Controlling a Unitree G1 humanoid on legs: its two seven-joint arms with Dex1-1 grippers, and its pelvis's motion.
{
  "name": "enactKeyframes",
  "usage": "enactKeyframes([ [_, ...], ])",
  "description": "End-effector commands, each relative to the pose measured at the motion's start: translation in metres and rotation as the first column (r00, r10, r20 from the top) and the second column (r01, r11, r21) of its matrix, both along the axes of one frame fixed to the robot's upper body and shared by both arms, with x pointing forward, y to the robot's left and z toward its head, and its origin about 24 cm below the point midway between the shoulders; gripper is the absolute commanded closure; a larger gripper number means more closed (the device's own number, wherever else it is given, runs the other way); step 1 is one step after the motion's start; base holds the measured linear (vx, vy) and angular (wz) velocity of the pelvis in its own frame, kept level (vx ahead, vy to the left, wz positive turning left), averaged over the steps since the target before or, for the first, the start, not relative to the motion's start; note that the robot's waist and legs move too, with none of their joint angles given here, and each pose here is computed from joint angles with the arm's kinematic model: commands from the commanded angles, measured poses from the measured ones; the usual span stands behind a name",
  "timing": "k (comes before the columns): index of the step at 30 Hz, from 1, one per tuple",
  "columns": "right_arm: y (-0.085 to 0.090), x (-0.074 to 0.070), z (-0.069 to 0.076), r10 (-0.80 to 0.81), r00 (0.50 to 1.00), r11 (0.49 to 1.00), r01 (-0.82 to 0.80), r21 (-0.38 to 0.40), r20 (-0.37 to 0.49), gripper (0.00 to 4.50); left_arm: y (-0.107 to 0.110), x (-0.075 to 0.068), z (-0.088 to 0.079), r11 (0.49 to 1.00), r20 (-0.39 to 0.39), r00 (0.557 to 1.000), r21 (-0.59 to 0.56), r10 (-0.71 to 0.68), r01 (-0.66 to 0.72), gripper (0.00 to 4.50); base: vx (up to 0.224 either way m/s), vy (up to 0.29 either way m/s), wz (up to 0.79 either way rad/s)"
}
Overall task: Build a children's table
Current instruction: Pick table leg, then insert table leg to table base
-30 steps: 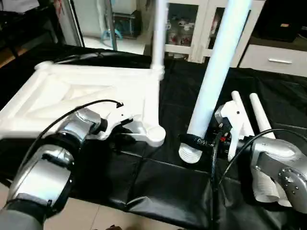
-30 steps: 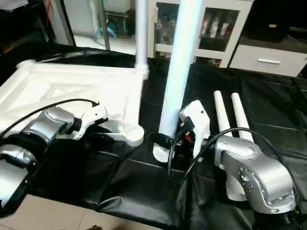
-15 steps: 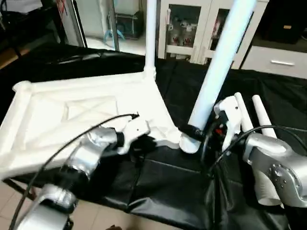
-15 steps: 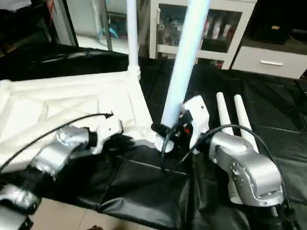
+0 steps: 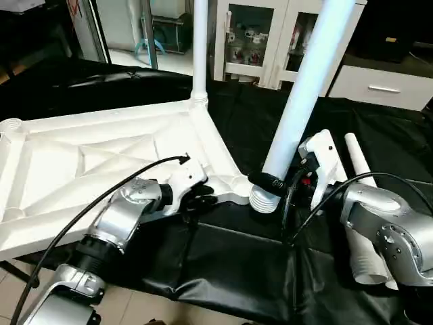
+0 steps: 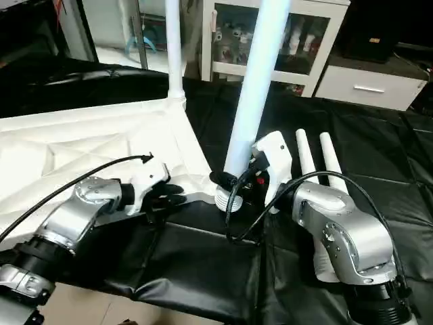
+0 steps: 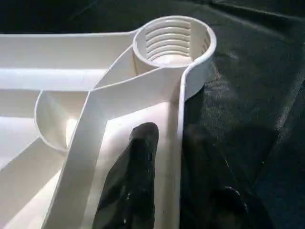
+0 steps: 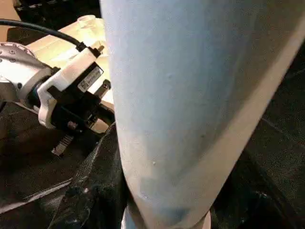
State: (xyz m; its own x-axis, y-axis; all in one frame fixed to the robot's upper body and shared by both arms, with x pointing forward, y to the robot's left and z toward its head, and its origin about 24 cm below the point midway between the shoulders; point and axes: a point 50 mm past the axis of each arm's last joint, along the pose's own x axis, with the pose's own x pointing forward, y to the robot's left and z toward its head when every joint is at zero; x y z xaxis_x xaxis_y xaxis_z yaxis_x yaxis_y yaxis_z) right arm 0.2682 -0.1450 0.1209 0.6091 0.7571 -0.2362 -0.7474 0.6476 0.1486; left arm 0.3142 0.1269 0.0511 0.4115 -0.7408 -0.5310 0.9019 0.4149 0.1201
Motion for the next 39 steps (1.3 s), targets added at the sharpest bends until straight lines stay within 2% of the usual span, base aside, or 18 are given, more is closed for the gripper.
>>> enactKeyframes([
  [1,0.000,0.004,0.006,-0.007,1.000,1.000,0.007,0.005,0.030,2.63,0.012,-0.005,-0.012,0.997,-0.060,0.998,0.073,0.031,-0.026,3.27,0.000,0.000,0.00],
  [9,0.002,0.012,0.015,-0.020,0.998,0.999,0.019,0.030,0.057,2.63,0.017,-0.009,-0.019,0.992,-0.107,0.993,0.121,0.044,-0.031,3.27,0.000,0.000,0.00],
  [18,0.000,0.015,0.017,-0.015,0.998,1.000,0.014,0.025,0.062,2.63,0.028,-0.012,-0.012,0.991,-0.130,0.990,0.125,0.061,-0.045,3.27,0.000,0.000,0.00],
  [20,0.000,0.016,0.017,-0.016,0.998,1.000,0.015,0.024,0.063,2.63,0.029,-0.012,-0.009,0.992,-0.131,0.989,0.110,0.069,-0.055,2.99,0.000,0.000,0.00],
  [24,0.000,0.017,0.017,-0.013,0.998,1.000,0.012,0.022,0.063,2.63,0.030,-0.014,-0.011,0.991,-0.140,0.988,0.128,0.068,-0.050,2.82,0.000,0.000,0.00],
  [27,0.002,0.020,0.017,-0.016,0.997,1.000,0.014,0.028,0.069,2.63,0.027,-0.016,-0.018,0.992,-0.183,0.980,0.113,0.080,-0.060,2.75,0.000,0.000,0.00],
  [29,0.002,0.022,0.018,-0.022,0.997,0.999,0.020,0.032,0.074,2.63,0.026,-0.016,-0.021,0.993,-0.199,0.976,0.099,0.086,-0.067,3.11,0.000,0.000,0.00],
  [31,0.003,0.024,0.019,-0.031,0.996,0.999,0.028,0.035,0.079,2.63,0.025,-0.016,-0.023,0.994,-0.211,0.973,0.085,0.090,-0.074,3.10,0.000,0.000,0.00],
  [33,0.005,0.030,0.018,-0.047,0.995,0.998,0.044,0.033,0.088,2.63,0.024,-0.018,-0.026,0.995,-0.223,0.972,0.089,0.073,-0.054,3.26,0.000,0.000,0.00],
  [34,0.008,0.037,0.016,-0.056,0.995,0.998,0.053,0.034,0.086,2.63,0.020,-0.021,-0.028,0.997,-0.250,0.967,0.072,0.049,-0.032,3.54,0.000,0.000,0.00],
  [38,0.015,0.043,0.012,-0.033,0.997,0.999,0.032,0.025,0.069,2.63,0.017,-0.025,-0.029,0.998,-0.280,0.960,0.059,0.021,-0.005,3.66,0.000,0.000,0.00],
  [39,0.017,0.044,0.011,-0.021,0.998,1.000,0.020,0.015,0.063,2.63,0.016,-0.025,-0.030,0.998,-0.282,0.959,0.063,0.017,0.001,3.95,0.000,0.000,0.00],
])
